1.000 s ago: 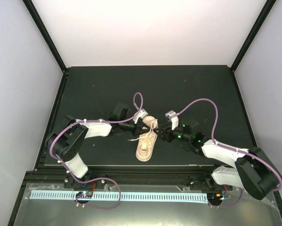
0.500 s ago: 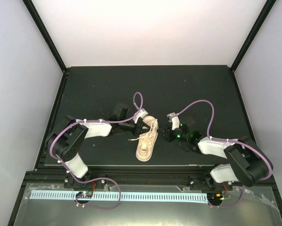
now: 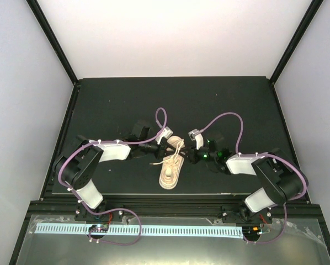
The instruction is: Tie the shoes
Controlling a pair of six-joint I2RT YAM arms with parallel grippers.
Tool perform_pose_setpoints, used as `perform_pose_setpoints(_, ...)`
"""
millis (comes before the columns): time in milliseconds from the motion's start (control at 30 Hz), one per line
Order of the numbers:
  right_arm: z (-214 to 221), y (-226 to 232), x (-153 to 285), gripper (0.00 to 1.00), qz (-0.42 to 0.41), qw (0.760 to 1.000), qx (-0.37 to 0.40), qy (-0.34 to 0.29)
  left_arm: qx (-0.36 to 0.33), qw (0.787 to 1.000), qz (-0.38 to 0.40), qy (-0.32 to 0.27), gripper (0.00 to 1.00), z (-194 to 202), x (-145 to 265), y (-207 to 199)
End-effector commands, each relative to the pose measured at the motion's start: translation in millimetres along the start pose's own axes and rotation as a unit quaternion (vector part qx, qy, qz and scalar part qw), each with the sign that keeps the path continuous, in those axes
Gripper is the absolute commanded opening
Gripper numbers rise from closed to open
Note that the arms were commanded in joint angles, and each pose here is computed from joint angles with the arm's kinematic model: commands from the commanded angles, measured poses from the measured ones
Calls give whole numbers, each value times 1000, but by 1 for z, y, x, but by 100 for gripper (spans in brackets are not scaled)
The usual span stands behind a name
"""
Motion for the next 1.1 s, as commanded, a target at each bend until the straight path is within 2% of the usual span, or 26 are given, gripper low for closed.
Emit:
perform_pose_setpoints(0,-18,8,-5,34,-44,998,36,-30,-15,1000,18,-13,1,-7,0,-7)
perform_pose_setpoints(533,-14,16,-9,29,-87,995,33,-27,10,999,14,-35,2,-15,-6,0)
perform_pose_setpoints(1067,-11,16,-5,30,-79,996,21,-36,10,999,-8,-37,2,-7,1,1)
Point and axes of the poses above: each gripper's point midway between its finger pads, its own x axis back along the fingers, its own y axis along the line the jaws close on, z = x × y, the point moved 5 cm from there along x, back along the fingers, and after that the axes turned 10 degrees about x, right-handed, at the moved point
